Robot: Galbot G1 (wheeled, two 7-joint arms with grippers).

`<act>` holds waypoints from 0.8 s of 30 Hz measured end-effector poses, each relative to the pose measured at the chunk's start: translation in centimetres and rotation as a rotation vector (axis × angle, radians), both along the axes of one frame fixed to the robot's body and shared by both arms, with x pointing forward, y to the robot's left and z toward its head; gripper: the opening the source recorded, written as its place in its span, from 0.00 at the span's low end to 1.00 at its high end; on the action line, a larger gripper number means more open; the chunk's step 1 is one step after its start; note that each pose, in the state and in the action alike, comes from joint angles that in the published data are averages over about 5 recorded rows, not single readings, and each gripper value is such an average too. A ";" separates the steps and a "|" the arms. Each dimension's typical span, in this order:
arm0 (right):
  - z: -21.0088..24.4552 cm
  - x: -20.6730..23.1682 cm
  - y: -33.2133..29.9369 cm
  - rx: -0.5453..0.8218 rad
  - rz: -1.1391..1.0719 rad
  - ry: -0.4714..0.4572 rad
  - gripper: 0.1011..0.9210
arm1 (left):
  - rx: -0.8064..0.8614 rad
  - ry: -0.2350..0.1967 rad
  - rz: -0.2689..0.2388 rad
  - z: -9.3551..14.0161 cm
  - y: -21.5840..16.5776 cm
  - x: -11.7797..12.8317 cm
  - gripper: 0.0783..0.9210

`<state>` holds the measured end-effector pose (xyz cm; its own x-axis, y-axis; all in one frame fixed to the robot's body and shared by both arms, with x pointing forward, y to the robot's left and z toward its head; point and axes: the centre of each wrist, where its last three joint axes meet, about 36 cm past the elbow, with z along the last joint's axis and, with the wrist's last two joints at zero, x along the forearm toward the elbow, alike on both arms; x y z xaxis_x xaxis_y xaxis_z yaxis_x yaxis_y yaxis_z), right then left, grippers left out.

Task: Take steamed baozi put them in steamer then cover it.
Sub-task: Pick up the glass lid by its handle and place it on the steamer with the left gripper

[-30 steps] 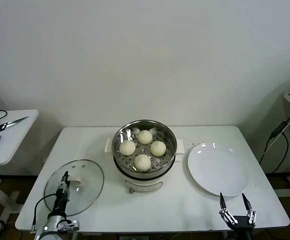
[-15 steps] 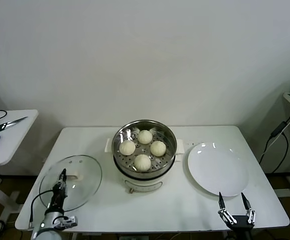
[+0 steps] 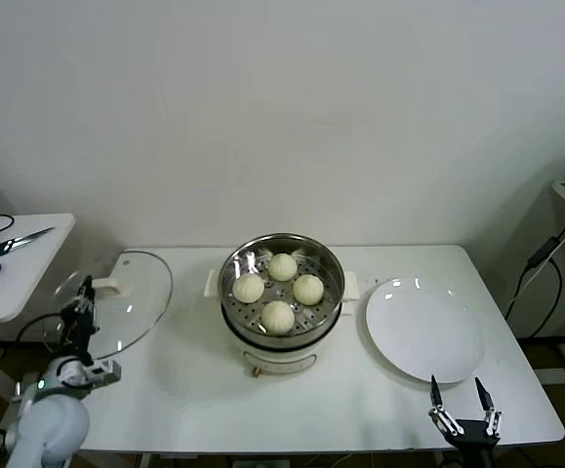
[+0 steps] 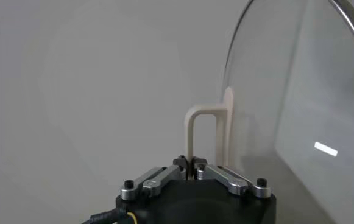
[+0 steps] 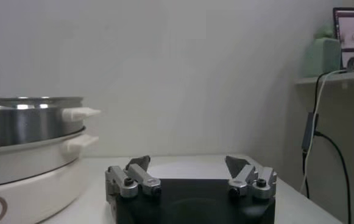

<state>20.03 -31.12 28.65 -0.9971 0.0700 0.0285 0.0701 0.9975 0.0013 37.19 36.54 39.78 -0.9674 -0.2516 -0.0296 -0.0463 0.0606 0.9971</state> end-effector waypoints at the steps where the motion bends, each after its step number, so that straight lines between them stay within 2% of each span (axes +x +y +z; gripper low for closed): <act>1: 0.0 0.1 0.0 -0.003 -0.001 0.001 0.88 | -0.003 -0.002 -0.003 0.8 -0.3 0.3 0.07; 6: 0.2 0.6 0.0 -0.017 -0.001 0.003 0.88 | -0.030 -0.004 -0.031 4.1 -3.3 1.3 0.07; 10: 0.4 1.1 -0.1 -0.028 0.001 0.003 0.88 | -0.049 0.010 -0.059 5.6 -6.5 1.7 0.07; 18: 0.3 2.1 -0.1 -0.041 0.011 0.000 0.88 | -0.086 0.037 -0.106 6.8 -13.7 2.0 0.07; 24: 0.1 2.5 -0.1 -0.046 0.016 0.000 0.88 | -0.116 0.026 -0.138 7.1 -19.5 2.2 0.07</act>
